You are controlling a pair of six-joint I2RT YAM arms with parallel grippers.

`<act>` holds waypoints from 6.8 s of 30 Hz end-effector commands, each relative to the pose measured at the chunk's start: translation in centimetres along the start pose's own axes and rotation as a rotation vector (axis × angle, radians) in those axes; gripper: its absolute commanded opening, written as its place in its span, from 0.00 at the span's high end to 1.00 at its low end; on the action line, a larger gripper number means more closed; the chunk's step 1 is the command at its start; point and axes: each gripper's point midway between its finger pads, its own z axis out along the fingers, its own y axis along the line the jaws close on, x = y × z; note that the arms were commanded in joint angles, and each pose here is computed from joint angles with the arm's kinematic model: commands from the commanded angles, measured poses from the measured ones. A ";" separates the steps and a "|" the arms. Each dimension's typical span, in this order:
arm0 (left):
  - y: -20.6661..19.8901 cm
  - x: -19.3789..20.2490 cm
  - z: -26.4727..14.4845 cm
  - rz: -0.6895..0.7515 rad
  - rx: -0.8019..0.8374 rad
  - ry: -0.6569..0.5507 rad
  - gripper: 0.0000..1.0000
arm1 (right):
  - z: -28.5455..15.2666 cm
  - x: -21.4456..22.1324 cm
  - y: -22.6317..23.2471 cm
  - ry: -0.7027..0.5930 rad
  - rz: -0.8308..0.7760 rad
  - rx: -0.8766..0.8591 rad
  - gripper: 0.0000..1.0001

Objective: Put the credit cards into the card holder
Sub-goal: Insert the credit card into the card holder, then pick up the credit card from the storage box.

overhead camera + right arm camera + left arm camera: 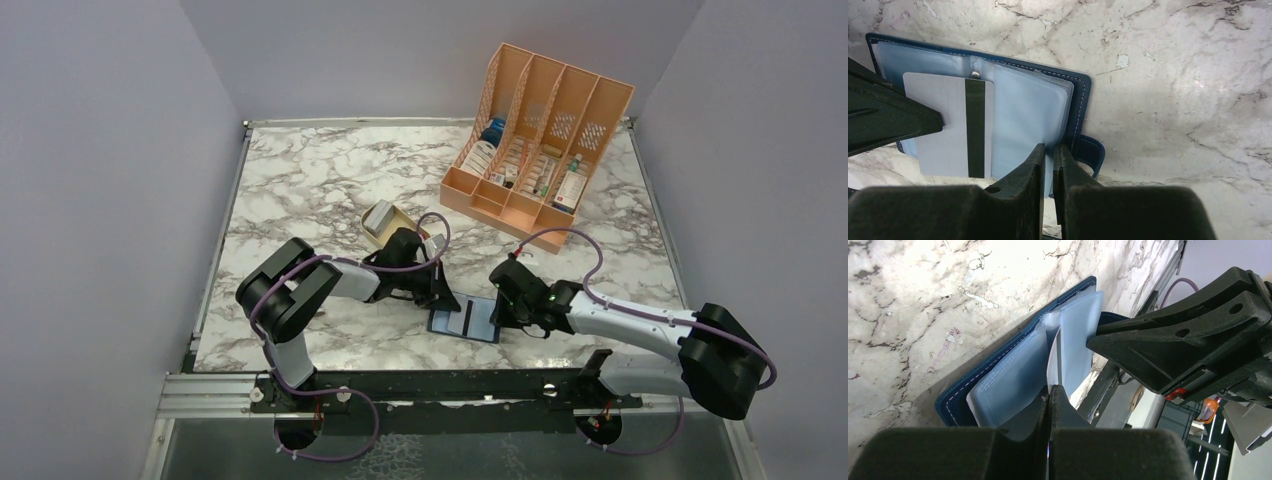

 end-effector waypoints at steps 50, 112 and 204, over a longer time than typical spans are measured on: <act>1.9 -0.8 0.5 0.024 -0.062 -0.121 1.00 | 1.0 1.8 -0.7 0.041 0.021 -0.012 0.91; 0.4 0.2 0.2 0.085 -0.176 -0.154 0.69 | 0.8 1.3 0.7 0.004 0.035 -0.111 0.92; -0.6 -11.8 -10.0 0.423 -0.570 -0.345 0.66 | -4.3 -3.4 2.0 -0.180 -0.002 -0.178 0.57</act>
